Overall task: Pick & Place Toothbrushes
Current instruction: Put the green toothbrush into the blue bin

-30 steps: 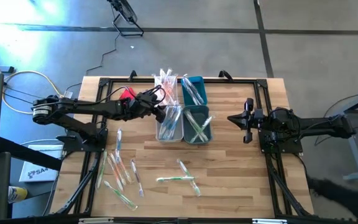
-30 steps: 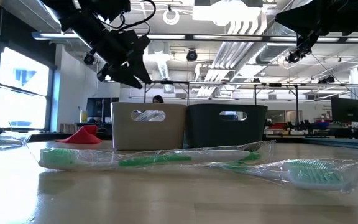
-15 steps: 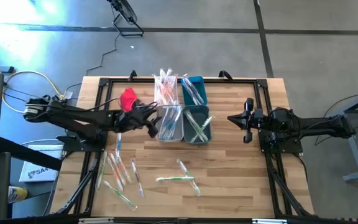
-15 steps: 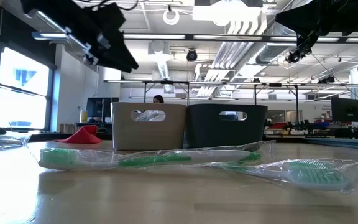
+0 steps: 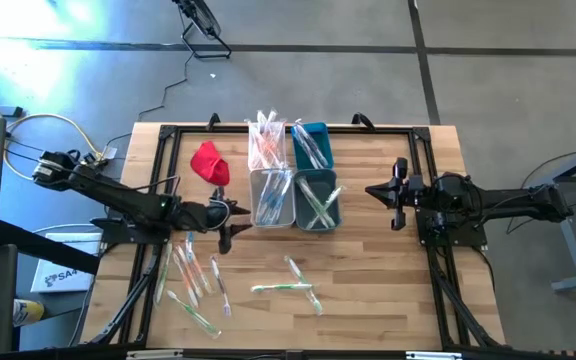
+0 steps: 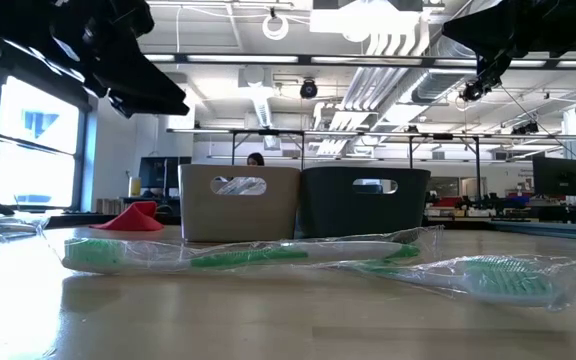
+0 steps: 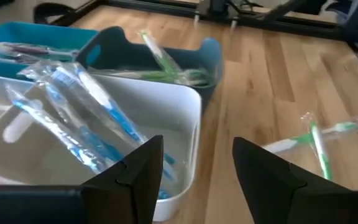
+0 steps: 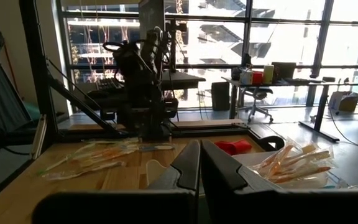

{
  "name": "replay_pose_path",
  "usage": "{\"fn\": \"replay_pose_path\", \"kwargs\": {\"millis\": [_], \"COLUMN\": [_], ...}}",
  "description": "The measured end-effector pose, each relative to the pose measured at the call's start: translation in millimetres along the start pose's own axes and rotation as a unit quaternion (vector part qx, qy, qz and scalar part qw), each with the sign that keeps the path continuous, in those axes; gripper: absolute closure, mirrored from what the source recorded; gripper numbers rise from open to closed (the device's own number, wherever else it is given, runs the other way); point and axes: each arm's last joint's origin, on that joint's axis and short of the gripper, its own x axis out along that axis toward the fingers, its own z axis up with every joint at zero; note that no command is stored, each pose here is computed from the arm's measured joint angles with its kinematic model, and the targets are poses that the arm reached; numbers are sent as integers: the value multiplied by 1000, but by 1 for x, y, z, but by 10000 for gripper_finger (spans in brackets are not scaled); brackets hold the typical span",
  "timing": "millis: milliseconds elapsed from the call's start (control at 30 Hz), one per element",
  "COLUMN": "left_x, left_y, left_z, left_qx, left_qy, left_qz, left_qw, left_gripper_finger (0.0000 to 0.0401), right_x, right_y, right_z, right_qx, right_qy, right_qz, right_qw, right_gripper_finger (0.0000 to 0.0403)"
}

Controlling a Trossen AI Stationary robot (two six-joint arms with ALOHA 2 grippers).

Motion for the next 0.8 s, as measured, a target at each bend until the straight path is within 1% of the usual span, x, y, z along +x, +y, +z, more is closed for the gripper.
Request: {"fn": "replay_pose_path", "kwargs": {"millis": [100,167,267,467,633,733,800], "left_x": [0,0,0,1,1,1,0], "left_y": [-1,-1,-1,-1,-2,-3,-4], "left_z": [0,0,-1,-1,0,4,11], "left_qx": [-1,-17,-38,-42,-82,-87,-94], "left_qy": [8,7,11,13,11,1,-9], "left_qz": [-23,-31,-32,-31,-31,-33,-37], "left_qw": [1000,999,999,999,996,996,995], "left_gripper_finger": [213,213,213,213,213,213,213], "right_x": [0,0,0,0,1,2,3], "right_y": [0,0,0,0,0,0,1], "right_z": [0,0,0,0,-1,-2,-3], "right_qx": [0,0,0,7,29,29,31], "right_qy": [0,0,0,0,6,9,14], "right_qz": [0,0,0,2,2,3,8], "right_qw": [1000,1000,1000,1000,1000,1000,999], "right_gripper_finger": [396,396,396,396,396,396,396]}}
